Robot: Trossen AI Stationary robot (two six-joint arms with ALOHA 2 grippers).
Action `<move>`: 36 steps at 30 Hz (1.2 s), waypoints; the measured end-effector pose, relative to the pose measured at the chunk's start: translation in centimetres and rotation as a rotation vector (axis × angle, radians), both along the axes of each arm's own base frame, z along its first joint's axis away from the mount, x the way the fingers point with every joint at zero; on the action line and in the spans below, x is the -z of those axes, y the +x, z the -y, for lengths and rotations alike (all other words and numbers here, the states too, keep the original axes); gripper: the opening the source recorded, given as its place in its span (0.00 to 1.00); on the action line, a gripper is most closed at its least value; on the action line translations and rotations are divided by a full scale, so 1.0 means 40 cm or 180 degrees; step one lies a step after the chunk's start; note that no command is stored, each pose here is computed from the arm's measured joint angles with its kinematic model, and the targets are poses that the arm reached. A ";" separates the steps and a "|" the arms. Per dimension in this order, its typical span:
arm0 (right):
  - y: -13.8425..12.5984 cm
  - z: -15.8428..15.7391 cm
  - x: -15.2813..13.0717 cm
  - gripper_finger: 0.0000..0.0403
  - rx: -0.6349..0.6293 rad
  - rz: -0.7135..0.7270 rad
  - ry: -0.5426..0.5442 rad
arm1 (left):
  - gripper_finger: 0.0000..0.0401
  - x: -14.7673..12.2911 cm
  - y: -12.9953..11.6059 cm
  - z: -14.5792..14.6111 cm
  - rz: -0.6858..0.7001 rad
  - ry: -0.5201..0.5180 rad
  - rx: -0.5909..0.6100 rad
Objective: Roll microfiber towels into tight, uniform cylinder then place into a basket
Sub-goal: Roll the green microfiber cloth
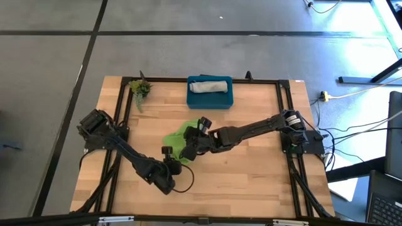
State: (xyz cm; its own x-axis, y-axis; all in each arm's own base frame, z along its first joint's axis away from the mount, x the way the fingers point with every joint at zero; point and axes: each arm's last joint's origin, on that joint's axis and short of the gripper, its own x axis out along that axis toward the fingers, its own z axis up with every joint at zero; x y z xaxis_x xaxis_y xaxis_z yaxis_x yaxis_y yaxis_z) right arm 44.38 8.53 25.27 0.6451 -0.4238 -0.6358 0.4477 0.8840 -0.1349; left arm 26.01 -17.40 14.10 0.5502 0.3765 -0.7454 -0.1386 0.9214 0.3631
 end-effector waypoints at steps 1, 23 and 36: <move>-0.002 0.000 0.002 0.01 -0.0028 -0.0044 0.0023 | 0.01 -0.008 -0.005 0.000 -0.0008 -0.0013 0.0015; -0.106 -0.039 -0.070 0.01 -0.0486 -0.1583 0.0436 | 0.00 -0.344 -0.222 -0.157 0.0653 -0.0427 -0.0319; -0.120 -0.005 -0.198 0.01 -0.0122 -0.1304 -0.0105 | 0.00 -0.438 -0.269 -0.299 0.1189 -0.0076 -0.0664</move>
State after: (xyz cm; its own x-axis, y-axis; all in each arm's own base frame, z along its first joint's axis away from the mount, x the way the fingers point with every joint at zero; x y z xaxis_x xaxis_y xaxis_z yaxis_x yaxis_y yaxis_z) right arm 39.56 8.75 33.19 0.3570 -0.4287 -0.8299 0.3180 0.8912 -0.3236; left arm 15.24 -5.45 31.63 0.6979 0.4934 -0.5192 -0.4408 0.8672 0.2315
